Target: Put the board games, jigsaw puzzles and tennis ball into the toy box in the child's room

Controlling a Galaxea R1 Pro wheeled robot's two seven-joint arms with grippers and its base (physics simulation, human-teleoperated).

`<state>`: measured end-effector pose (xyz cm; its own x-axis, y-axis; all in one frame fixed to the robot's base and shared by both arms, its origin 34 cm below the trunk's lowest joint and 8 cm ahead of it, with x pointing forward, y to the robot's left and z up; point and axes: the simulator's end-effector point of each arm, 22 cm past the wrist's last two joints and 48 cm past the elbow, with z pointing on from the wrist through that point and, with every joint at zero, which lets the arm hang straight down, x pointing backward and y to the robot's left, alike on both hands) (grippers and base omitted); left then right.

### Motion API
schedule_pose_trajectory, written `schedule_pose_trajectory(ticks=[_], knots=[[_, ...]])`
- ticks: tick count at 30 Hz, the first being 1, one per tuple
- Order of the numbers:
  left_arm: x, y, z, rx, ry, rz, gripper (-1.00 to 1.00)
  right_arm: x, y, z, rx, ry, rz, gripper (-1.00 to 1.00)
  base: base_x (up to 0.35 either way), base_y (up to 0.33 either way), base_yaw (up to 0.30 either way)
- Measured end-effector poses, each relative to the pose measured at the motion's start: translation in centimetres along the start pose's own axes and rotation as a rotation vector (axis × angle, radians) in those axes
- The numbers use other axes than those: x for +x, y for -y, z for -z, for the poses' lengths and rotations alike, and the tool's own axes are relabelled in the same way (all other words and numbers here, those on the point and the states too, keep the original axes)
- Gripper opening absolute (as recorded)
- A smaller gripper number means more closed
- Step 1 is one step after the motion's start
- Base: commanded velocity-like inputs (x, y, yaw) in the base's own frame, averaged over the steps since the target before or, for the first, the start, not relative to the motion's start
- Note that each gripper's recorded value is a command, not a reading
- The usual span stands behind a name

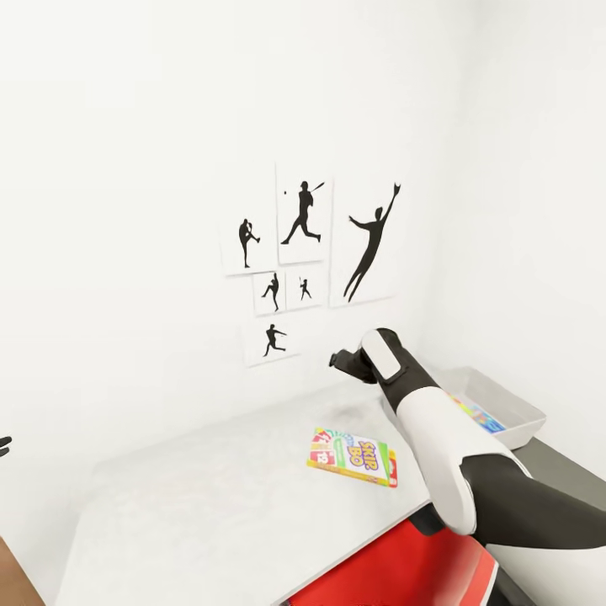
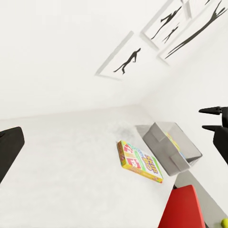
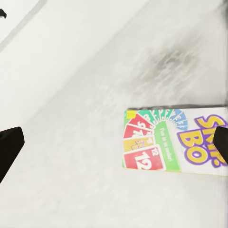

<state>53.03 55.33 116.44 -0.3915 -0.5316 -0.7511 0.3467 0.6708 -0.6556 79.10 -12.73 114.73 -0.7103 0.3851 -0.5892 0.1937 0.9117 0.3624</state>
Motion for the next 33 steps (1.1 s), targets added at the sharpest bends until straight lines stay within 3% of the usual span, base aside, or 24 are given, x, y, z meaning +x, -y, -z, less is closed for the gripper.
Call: schedule_pose_trajectory(ticks=[10, 18, 24, 33], knots=[[0.5, -0.4, -0.5, -0.002, -0.010, 0.008, 1.00, 0.0, 0.2, -0.8, 0.013, 0.010, 0.010, 1.00, 0.000, 0.001, 0.000], [0.7, 0.3, -1.4, 0.002, -0.037, -0.031, 1.00, -0.2, 0.3, -1.4, 0.017, 0.020, 0.000, 1.00, 0.000, 0.000, 0.000], [2.5, 2.3, -3.6, 0.029, -0.116, -0.095, 1.00, 0.0, 0.5, -2.0, 0.021, 0.015, -0.003, 1.00, 0.000, 0.000, 0.000], [7.1, 8.0, -9.7, 0.142, -0.296, -0.174, 1.00, 0.5, 0.8, -2.9, 0.026, 0.001, -0.005, 1.00, 0.000, 0.000, 0.000]])
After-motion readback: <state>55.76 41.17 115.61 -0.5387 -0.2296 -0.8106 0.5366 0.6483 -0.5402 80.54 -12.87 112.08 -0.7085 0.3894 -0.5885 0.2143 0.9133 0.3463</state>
